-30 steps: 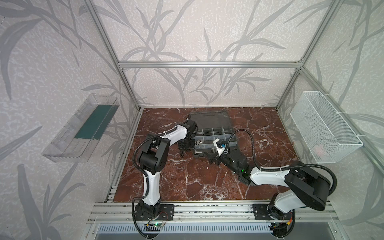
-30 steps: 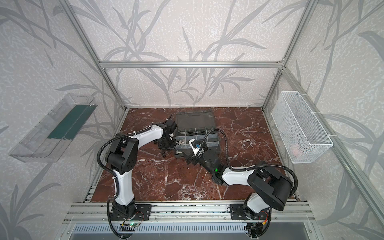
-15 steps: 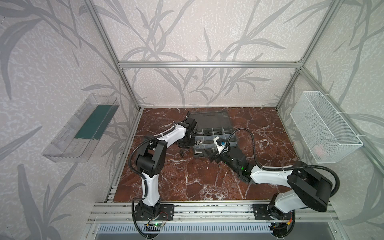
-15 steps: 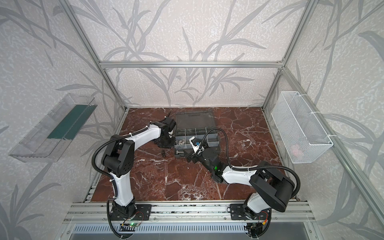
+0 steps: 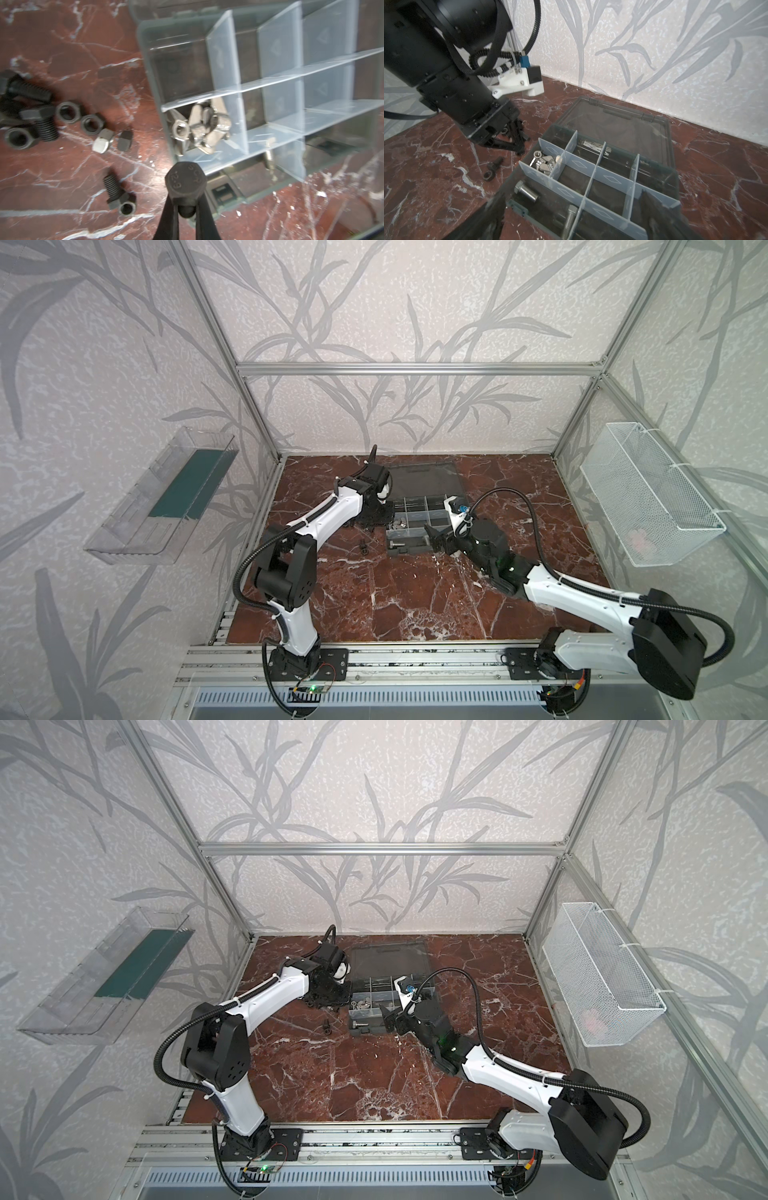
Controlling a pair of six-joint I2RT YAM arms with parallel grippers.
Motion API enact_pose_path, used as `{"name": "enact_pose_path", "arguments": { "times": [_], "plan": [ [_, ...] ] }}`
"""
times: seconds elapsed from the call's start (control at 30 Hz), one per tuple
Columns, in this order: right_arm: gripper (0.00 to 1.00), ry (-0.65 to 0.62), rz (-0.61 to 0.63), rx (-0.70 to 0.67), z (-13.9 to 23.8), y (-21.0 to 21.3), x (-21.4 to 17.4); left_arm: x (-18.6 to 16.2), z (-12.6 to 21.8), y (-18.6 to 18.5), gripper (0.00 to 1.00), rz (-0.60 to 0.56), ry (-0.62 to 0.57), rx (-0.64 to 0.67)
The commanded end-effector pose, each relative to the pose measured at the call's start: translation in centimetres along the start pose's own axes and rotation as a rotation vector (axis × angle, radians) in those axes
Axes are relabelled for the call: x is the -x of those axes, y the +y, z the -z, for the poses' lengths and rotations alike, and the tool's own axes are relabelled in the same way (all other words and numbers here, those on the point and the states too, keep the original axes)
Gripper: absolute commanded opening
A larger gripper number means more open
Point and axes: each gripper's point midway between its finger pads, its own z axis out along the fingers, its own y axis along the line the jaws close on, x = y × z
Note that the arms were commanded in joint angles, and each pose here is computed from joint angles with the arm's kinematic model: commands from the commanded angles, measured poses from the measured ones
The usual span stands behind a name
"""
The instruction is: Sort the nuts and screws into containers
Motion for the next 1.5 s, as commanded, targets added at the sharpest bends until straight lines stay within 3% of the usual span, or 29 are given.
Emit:
{"name": "enact_pose_path", "arguments": {
  "times": [0.0,0.3,0.53,0.73,0.93,1.33,1.47],
  "plan": [
    [0.99,0.061,0.016,-0.015,1.2,-0.5,0.2,1.6,1.8,-3.1,0.07,-0.019,-0.043,-0.110],
    [0.99,0.117,0.014,0.059,3.2,0.1,0.3,1.9,0.6,-10.0,0.08,-0.077,-0.049,-0.246],
    [0.99,0.122,-0.045,0.062,5.5,-2.1,1.2,1.0,-1.2,-15.5,0.08,-0.119,-0.026,-0.380],
    [0.99,0.112,-0.100,0.035,7.0,-4.5,1.4,-1.2,-3.9,-18.4,0.08,-0.192,0.034,-0.421],
    [0.99,0.102,-0.140,0.014,7.9,-5.8,1.2,-3.7,-6.5,-18.7,0.08,-0.275,0.099,-0.375],
    [0.99,0.096,-0.151,0.046,7.5,-5.6,1.7,-2.8,-9.7,-16.5,0.10,-0.270,0.130,-0.273],
    [0.99,0.100,-0.165,0.053,7.2,-5.6,1.8,-2.8,-9.8,-16.2,0.16,-0.271,0.137,-0.269]
  ]
}}
